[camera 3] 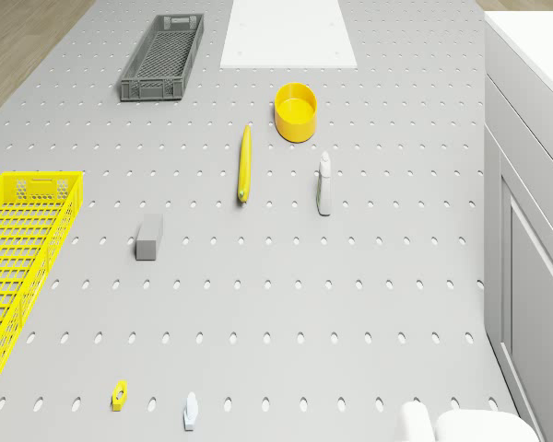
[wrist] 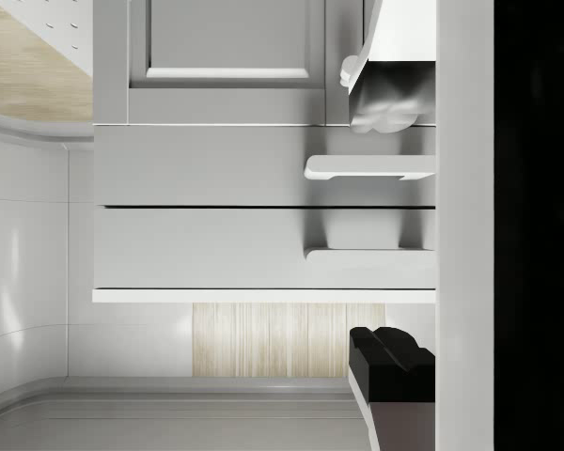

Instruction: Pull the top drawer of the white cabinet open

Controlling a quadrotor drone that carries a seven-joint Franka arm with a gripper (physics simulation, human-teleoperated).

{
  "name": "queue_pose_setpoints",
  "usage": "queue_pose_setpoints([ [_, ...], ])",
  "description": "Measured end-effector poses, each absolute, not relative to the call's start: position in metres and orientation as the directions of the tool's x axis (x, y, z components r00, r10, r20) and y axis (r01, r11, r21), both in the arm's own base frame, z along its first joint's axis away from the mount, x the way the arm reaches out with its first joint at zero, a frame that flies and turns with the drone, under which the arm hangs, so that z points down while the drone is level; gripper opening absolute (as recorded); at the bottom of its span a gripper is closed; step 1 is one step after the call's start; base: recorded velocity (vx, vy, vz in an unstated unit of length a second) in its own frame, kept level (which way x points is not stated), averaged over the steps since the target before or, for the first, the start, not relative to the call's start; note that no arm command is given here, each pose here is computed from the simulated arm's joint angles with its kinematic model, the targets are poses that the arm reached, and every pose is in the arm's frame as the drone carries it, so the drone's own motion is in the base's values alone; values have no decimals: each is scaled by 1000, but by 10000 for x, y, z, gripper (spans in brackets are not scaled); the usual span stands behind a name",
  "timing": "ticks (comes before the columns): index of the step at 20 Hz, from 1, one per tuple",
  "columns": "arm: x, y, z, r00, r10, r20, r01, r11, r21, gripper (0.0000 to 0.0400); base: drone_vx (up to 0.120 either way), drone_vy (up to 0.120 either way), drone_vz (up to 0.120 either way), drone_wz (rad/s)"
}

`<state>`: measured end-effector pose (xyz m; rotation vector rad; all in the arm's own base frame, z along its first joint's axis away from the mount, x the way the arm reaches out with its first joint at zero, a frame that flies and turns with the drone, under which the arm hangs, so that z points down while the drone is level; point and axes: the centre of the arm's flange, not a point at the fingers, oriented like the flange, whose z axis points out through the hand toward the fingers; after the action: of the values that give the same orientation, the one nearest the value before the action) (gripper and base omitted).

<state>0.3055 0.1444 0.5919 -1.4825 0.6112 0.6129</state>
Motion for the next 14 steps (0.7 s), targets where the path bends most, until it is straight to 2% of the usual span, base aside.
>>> queue_pose_setpoints([
  [14,3062,1996,5901,709,2,-705,-705,0,-709,305,0,0,0,0],
])
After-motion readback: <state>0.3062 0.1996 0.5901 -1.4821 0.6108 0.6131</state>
